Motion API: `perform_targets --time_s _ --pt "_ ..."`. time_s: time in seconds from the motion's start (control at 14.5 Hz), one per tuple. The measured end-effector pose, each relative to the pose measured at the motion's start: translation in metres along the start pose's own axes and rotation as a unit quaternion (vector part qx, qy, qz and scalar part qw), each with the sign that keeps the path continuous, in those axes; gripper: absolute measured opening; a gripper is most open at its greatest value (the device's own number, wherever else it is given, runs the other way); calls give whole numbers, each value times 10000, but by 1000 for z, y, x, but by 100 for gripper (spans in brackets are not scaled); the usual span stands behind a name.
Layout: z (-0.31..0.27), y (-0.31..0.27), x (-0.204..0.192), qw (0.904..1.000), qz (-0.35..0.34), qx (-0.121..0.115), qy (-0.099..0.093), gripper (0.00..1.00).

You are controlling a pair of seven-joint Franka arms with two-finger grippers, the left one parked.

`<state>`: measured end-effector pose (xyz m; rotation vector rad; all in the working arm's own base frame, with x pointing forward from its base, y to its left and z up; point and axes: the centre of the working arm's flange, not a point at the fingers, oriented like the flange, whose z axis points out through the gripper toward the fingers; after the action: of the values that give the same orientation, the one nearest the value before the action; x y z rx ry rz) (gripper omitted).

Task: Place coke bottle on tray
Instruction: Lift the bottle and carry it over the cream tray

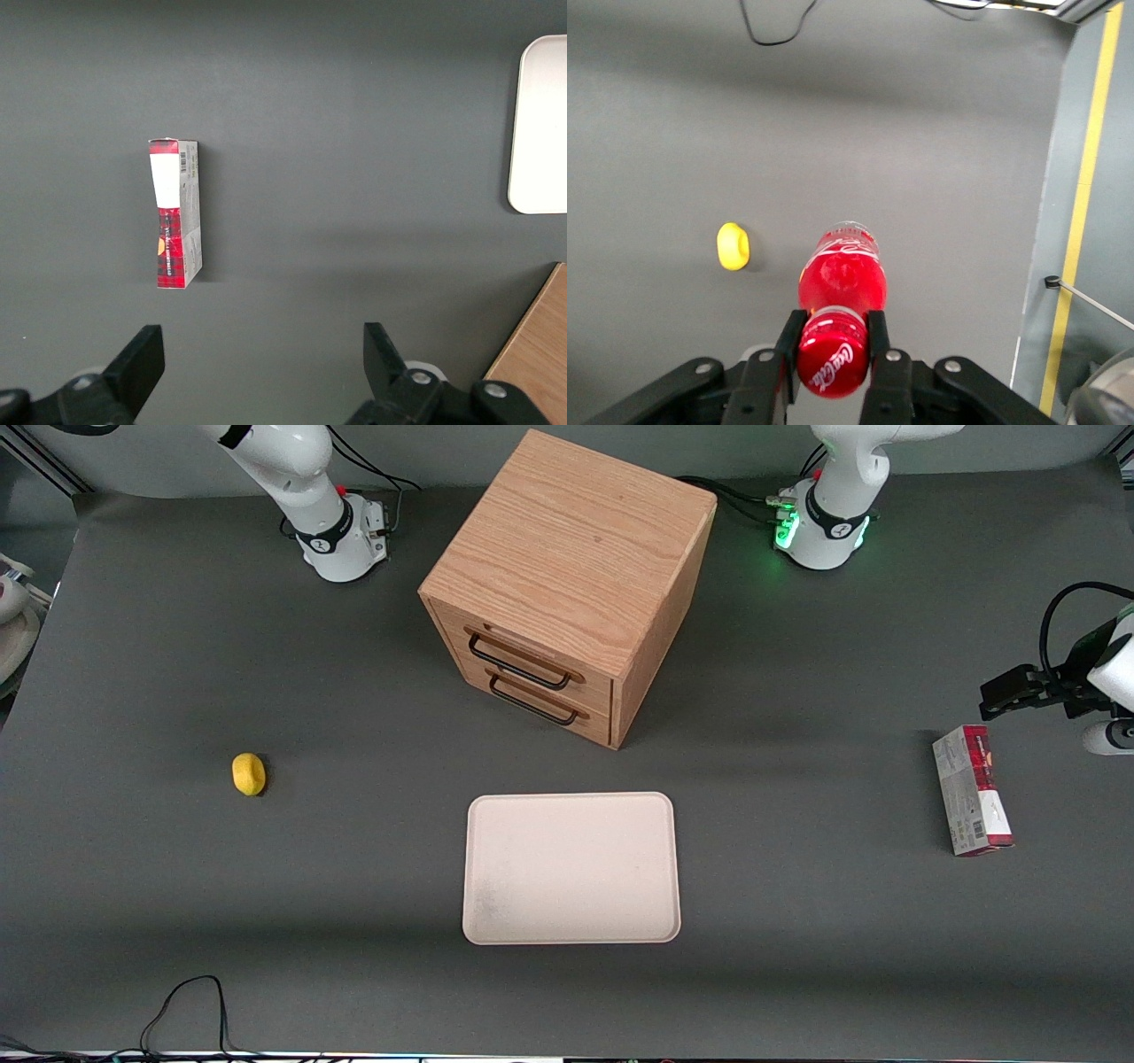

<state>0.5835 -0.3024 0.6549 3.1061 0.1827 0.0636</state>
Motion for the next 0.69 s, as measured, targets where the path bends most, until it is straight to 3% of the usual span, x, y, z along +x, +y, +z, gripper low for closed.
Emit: perform_targets --time_s 0.21,0.41,0.69 --pt "9 -78 46 9989 -437 144 -66 32" --pt "1 -229 96 9983 -553 177 -48 32" --pt "-12 -428 109 9978 -615 211 106 32"
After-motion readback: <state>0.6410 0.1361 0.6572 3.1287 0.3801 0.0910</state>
